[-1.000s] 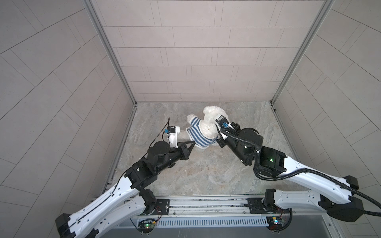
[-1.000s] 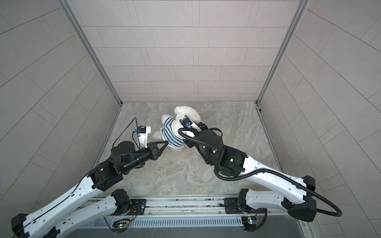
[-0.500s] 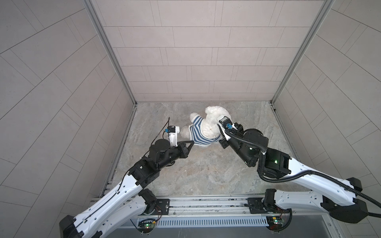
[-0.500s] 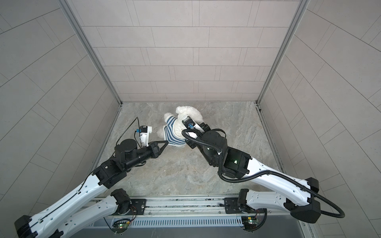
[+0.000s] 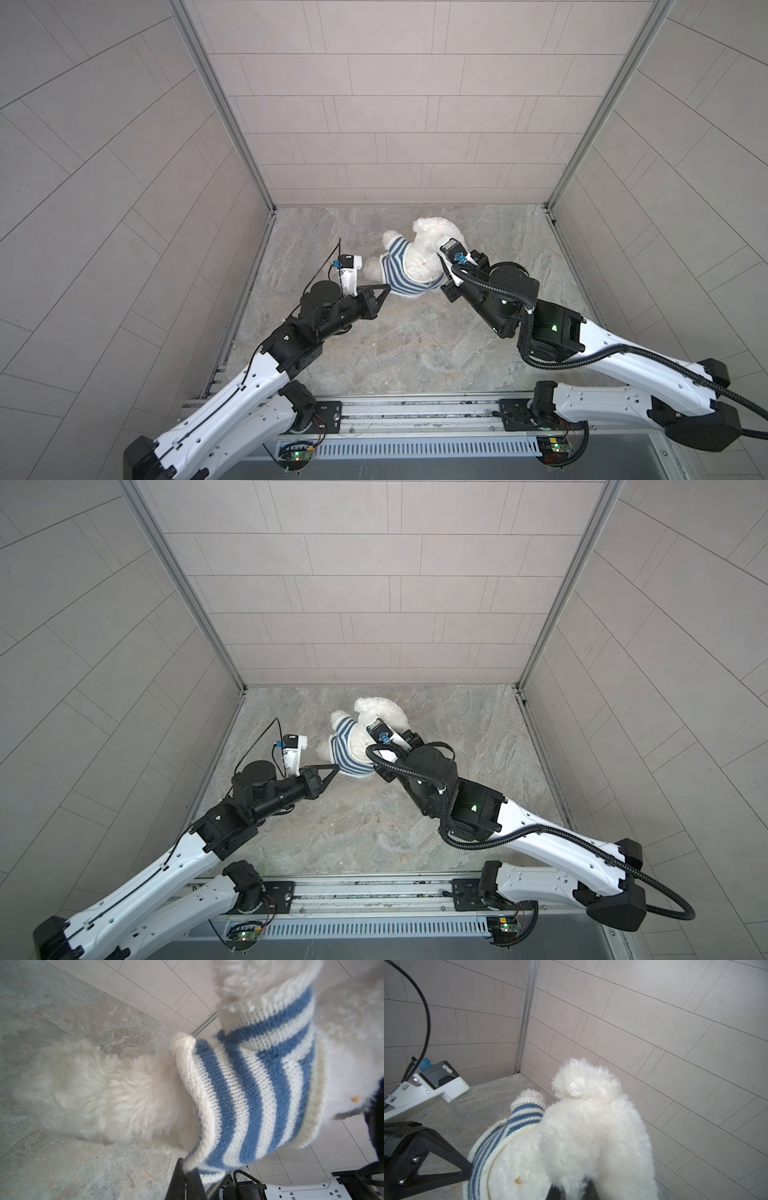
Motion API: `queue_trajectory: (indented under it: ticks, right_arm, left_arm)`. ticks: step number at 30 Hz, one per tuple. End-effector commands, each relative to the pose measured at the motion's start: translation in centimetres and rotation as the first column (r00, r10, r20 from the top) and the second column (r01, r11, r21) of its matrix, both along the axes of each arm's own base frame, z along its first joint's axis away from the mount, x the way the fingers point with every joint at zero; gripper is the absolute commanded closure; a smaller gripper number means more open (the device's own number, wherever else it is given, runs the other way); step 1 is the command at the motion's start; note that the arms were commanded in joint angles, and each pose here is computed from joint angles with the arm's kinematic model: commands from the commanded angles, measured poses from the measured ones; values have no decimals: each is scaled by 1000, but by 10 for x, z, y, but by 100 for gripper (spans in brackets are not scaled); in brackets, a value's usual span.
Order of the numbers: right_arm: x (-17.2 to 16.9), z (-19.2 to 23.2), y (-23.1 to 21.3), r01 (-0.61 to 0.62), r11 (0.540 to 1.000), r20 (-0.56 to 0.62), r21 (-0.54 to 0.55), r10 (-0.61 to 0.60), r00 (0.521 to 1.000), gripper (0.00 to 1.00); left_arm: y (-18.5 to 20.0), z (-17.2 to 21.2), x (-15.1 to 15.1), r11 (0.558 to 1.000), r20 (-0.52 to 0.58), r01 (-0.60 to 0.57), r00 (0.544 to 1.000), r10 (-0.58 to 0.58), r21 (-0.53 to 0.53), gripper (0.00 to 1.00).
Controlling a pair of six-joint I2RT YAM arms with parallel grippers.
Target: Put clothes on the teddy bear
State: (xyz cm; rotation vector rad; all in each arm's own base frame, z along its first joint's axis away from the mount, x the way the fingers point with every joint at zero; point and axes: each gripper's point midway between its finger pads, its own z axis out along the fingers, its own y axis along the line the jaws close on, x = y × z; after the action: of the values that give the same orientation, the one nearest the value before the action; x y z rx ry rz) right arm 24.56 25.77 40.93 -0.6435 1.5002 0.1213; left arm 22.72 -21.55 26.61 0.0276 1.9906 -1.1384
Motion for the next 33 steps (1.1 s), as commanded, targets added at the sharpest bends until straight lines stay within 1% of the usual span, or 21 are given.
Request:
queue_trajectory:
  ticks: [1, 6, 10, 11, 15, 20, 24, 26, 28, 30, 33]
  right_arm:
    - [-8, 33, -11, -14, 996, 73, 93, 8, 997, 100]
    - [-11, 35, -10, -40, 996, 88, 79, 33, 996, 100]
    - [-15, 35, -17, -42, 997, 91, 63, 36, 995, 100]
    - [-16, 34, -18, -43, 997, 93, 56, 38, 995, 100]
    - [-19, 25, -23, -59, 998, 81, 26, 57, 995, 100]
    - [-23, 20, -24, -154, 985, 29, 80, 152, 988, 100]
    - [-32, 20, -27, -261, 958, 1, 116, 262, 965, 100]
    - [-33, 18, -31, -294, 948, -18, 121, 298, 954, 100]
    - [-33, 17, -36, -320, 939, -53, 125, 329, 943, 100]
    - [-37, 20, -38, -375, 916, -75, 145, 388, 919, 100]
    - [-45, 25, -33, -452, 877, -81, 164, 469, 880, 100]
  left_arm:
    - [2, 24, -5, 999, 102, 31, 994, -34, 25, 89]
    - [-2, 30, -13, 995, 132, 89, 987, -95, 54, 72]
    - [-2, 36, -25, 989, 170, 137, 975, -145, 60, 50]
    - [-2, 37, -29, 986, 177, 154, 971, -162, 62, 46]
    - [-1, 39, -46, 971, 195, 218, 953, -234, 97, 35]
    - [-2, 46, -65, 943, 225, 302, 918, -327, 140, 20]
    - [-1, 63, -83, 921, 270, 361, 882, -388, 144, 13]
    - [1, 73, -89, 920, 300, 368, 870, -392, 134, 10]
    - [3, 83, -96, 916, 334, 382, 853, -401, 124, 10]
    - [5, 94, -102, 914, 370, 390, 837, -403, 115, 10]
    - [10, 103, -102, 923, 388, 366, 839, -381, 117, 10]
